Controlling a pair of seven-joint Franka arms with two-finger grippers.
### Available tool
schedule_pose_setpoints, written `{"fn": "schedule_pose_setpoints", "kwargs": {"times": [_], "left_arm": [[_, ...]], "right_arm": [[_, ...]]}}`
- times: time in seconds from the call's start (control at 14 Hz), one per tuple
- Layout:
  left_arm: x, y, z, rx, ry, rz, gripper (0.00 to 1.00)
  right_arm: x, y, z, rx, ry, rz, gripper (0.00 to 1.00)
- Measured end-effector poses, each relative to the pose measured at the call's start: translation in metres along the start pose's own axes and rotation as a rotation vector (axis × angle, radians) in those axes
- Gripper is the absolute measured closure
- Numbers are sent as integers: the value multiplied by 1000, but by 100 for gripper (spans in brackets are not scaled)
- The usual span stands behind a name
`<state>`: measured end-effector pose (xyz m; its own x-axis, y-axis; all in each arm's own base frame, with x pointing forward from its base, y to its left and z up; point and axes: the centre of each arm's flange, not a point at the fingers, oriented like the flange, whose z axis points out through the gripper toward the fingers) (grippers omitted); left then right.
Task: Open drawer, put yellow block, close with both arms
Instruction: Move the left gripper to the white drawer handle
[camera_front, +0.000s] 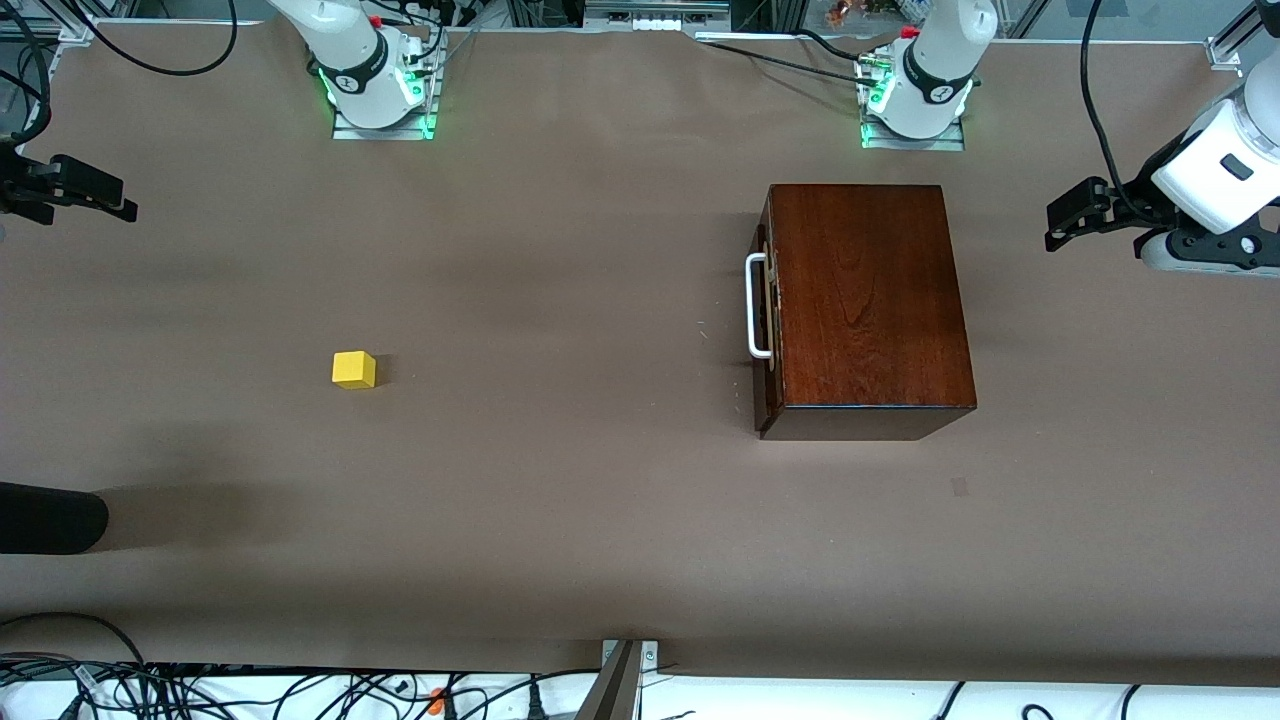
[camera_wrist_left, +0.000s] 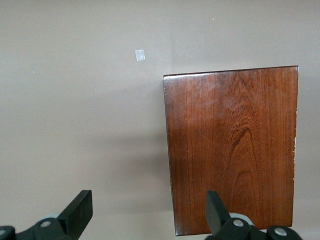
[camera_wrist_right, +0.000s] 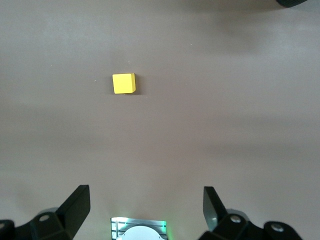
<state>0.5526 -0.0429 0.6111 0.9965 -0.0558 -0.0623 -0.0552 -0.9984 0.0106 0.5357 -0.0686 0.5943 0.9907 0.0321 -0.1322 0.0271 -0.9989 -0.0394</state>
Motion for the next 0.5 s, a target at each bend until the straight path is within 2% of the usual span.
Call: {"fn": "schedule_pose_setpoints", "kwargs": {"times": [0.5], "left_arm": [[1,-1,-1,0,7,-1,0]], "right_arm": [[0,0,0,0,0,0,0]]}}
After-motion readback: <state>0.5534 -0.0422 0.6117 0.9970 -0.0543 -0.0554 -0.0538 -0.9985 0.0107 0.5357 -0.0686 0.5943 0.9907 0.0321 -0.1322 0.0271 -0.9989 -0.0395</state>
